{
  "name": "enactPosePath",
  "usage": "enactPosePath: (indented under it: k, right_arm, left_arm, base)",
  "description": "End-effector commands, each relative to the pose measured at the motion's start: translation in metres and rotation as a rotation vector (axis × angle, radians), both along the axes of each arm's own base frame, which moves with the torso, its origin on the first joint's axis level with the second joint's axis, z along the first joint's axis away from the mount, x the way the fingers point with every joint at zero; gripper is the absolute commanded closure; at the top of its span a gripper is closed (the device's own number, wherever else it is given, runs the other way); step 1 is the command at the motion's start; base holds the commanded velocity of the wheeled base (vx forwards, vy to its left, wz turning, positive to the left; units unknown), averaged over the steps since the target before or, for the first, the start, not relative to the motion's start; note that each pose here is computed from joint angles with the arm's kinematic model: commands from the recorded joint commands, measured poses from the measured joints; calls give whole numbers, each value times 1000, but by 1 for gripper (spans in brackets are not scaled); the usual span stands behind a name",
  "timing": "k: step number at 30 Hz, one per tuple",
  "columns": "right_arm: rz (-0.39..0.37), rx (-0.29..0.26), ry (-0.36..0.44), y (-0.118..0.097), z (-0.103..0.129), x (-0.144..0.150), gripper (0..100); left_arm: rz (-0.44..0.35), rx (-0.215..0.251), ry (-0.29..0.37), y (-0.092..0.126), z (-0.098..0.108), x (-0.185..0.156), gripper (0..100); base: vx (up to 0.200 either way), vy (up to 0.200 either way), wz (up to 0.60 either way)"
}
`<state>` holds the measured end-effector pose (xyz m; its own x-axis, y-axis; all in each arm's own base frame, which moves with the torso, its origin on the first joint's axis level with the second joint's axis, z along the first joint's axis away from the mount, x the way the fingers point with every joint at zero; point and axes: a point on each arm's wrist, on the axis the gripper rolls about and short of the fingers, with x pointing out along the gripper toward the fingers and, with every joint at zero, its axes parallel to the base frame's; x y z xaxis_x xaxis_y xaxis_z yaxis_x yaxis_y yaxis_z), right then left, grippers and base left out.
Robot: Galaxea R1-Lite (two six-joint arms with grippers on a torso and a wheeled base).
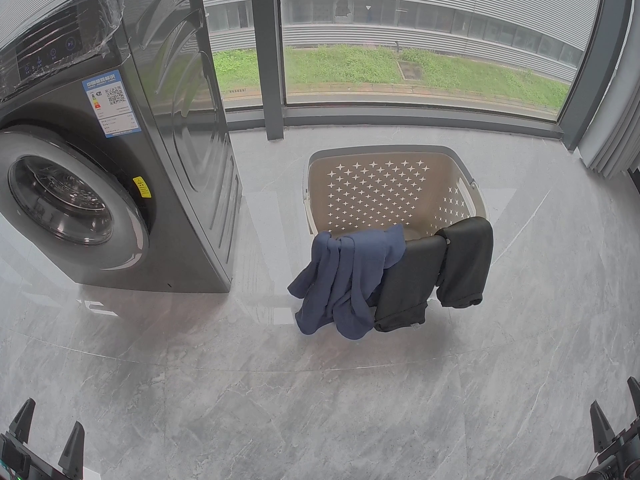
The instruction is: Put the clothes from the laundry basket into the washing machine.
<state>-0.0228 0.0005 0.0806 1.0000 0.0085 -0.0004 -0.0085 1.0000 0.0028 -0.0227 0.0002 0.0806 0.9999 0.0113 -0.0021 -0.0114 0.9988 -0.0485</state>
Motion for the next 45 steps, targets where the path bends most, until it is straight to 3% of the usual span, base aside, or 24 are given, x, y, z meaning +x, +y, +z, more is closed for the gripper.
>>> enactPosePath:
  k: [1, 18, 24, 45]
  right_arm:
    - [1, -1, 0, 0, -5, 0, 0]
    - [1, -1, 0, 0, -5, 0, 0]
    - [1, -1, 1, 0, -5, 0, 0]
    - [1, -1, 0, 0, -5, 0, 0]
  left_arm:
    - [1, -1, 1, 0, -5, 0, 0]
    - [1, -2, 1, 0, -5, 0, 0]
    - [1, -1, 1, 0, -5, 0, 0]
    - [1, -2, 1, 0, -5, 0, 0]
  base:
    - [0, -200, 0]
    - [0, -200, 0]
    - [0, 0, 0]
    - [200, 0, 0]
